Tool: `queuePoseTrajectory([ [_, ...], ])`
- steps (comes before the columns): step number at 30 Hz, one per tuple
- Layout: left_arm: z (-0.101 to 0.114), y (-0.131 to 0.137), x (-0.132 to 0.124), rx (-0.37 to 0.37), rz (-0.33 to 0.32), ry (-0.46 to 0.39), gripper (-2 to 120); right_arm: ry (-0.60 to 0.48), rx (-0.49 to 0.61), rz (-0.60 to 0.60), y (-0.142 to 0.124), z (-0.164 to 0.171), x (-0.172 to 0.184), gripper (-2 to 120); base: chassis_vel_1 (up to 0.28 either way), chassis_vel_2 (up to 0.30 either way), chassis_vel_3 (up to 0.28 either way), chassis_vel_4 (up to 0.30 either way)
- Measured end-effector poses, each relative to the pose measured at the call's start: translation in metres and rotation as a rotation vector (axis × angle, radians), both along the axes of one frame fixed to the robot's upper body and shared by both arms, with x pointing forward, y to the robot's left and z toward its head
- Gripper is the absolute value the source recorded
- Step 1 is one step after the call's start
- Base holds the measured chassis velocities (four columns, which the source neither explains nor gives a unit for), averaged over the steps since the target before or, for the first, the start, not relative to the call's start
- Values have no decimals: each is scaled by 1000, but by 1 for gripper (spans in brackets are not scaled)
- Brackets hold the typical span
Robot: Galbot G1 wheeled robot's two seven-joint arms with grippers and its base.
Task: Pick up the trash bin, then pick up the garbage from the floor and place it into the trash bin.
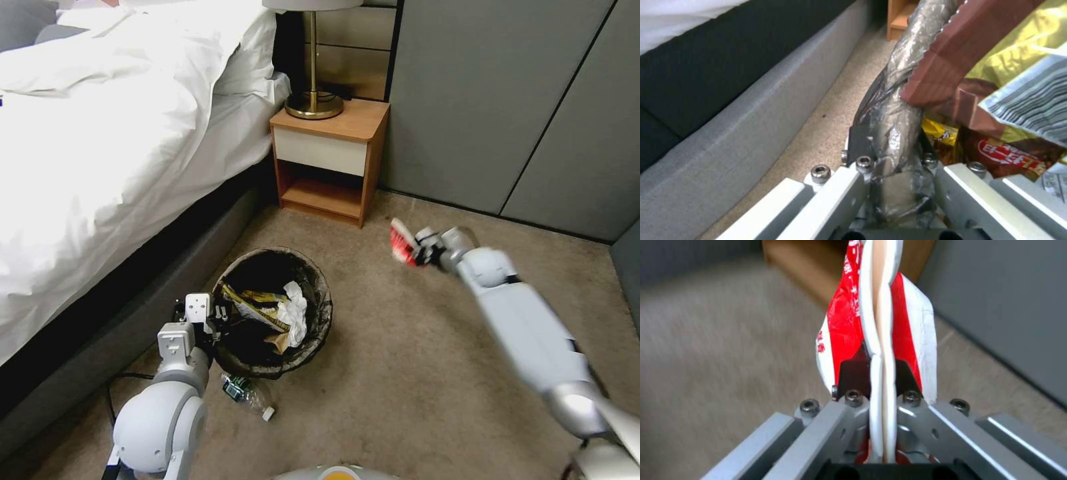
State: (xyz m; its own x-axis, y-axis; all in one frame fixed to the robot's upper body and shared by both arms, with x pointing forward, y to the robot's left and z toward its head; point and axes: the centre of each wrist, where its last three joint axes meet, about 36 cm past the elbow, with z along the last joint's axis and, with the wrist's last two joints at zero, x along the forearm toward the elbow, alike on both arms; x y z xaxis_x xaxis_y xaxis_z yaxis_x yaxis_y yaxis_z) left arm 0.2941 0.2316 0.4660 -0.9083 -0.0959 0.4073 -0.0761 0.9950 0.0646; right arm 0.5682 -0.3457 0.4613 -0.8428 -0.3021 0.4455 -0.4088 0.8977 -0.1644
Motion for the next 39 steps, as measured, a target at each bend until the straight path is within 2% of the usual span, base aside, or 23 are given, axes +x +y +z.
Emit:
queuePoseTrajectory([
  [1, 0, 0, 0, 0, 0, 0, 0, 0, 0, 0, 0, 0, 0, 0, 0, 0, 0, 0],
  [4, 2, -1, -1, 0, -2, 5, 0, -86, 108, 10, 3, 43, -40, 0, 0, 0, 0, 0],
  [5, 2, -1, -1, 0, -2, 5, 0, -86, 108, 10, 3, 43, -40, 0, 0, 0, 0, 0],
  [7, 4, -3, -1, 0, -4, 3, 0, -127, 212, 41, 17, 74, -74, 0, 0, 0, 0, 0],
  [9, 5, -3, -1, 1, -5, 2, 0, -135, 241, 52, 22, 83, -82, 0, 0, 0, 0, 0],
  [12, 7, -5, 0, 3, -9, 0, 0, -167, 413, 149, 57, 131, -120, 0, 0, 0, 0, 0],
  [13, 7, -5, 0, 3, -9, 0, 0, -167, 413, 149, 57, 131, -120, 0, 0, 0, 0, 0],
  [16, 10, -6, -1, -1, -21, -5, 0, -175, 518, 270, 87, 173, -144, 0, 0, 0, 0, 0],
  [17, 10, -6, -1, -1, -21, -5, 0, -175, 518, 270, 87, 173, -144, 0, 0, 0, 0, 0],
  [19, 11, -5, 0, -1, -24, -9, 0, -186, 529, 364, 105, 194, -151, 0, 0, 0, 0, 0],
  [24, 12, -4, 1, -2, -24, -15, 0, -170, 502, 467, 128, 202, -156, 0, 0, 0, 0, 0],
  [26, 12, -4, 1, -5, -26, -17, 0, -132, 464, 531, 148, 195, -157, 0, 0, 0, 0, 0],
  [28, 11, -4, 2, -6, -26, -17, 0, -123, 456, 541, 152, 192, -158, 0, 0, 0, 0, 0],
  [30, 10, -4, 3, -7, -24, -15, 0, -74, 419, 580, 169, 178, -158, 0, 0, 0, 0, 0],
  [34, 9, -5, 3, -8, -23, -15, 0, -35, 398, 602, 180, 166, -157, 0, 0, 0, 0, 0],
  [37, 7, -4, 4, -7, -21, -13, 0, 38, 359, 630, 202, 139, -155, 0, 0, 0, 0, 0],
  [39, 6, -4, 5, -6, -20, -13, 0, 56, 345, 630, 207, 130, -153, 0, 0, 0, 0, 0],
])
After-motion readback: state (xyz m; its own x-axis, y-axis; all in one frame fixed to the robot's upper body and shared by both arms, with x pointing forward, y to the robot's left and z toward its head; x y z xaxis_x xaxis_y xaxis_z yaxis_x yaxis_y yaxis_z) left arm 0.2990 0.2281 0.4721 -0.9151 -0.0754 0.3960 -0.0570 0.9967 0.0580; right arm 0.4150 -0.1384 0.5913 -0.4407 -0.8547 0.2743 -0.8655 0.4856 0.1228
